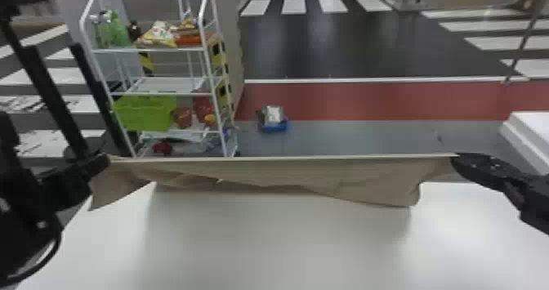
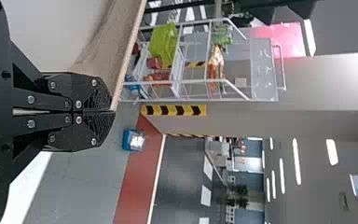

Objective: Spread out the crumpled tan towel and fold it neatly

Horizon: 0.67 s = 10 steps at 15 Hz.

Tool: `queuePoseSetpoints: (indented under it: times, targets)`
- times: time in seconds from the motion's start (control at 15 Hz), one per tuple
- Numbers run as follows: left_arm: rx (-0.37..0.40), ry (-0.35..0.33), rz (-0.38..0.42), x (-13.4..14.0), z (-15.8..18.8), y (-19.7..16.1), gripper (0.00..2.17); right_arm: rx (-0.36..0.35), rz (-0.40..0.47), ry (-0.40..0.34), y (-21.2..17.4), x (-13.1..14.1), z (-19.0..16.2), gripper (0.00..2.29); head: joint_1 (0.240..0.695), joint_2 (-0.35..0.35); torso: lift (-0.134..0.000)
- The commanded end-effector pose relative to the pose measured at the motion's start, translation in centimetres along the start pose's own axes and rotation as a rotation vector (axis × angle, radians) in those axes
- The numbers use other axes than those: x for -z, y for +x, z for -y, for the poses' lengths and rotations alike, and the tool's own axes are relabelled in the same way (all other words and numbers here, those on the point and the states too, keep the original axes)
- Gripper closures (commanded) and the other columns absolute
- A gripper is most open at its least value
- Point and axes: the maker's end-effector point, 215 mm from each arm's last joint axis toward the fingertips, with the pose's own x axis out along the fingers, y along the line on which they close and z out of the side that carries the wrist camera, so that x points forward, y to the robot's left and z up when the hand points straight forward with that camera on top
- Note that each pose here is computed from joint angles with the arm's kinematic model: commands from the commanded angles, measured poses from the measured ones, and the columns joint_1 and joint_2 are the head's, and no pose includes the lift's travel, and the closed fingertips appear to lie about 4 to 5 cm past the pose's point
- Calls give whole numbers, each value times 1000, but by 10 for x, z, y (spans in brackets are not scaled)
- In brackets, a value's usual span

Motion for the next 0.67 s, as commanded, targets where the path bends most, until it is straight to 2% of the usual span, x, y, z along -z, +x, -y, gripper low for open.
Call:
queuePoseSetpoints:
  times: [0.0,0.07,0.2,0.4,0.47,0.6]
  targets:
    - [-70,-10,2,48,-38,-23,1784,-107,-45,-12,-3,34,-52,1291,593,149,-122]
    - [-100,-17,30,58,-56,-29,1787,-168,-68,-19,-7,44,-74,1291,654,199,-122]
    - [-129,-47,42,78,-85,-38,1787,-249,-119,-57,-17,59,-98,1291,695,261,-122]
    - [-124,-70,74,100,-102,-48,1784,-350,-220,-100,-37,93,-118,1291,695,350,-122]
    - [-120,-74,70,110,-106,-49,1781,-390,-258,-118,-46,108,-126,1291,695,350,-122]
    - [-110,-87,69,125,-112,-46,1629,-460,-302,-166,-62,126,-140,1291,695,350,-122]
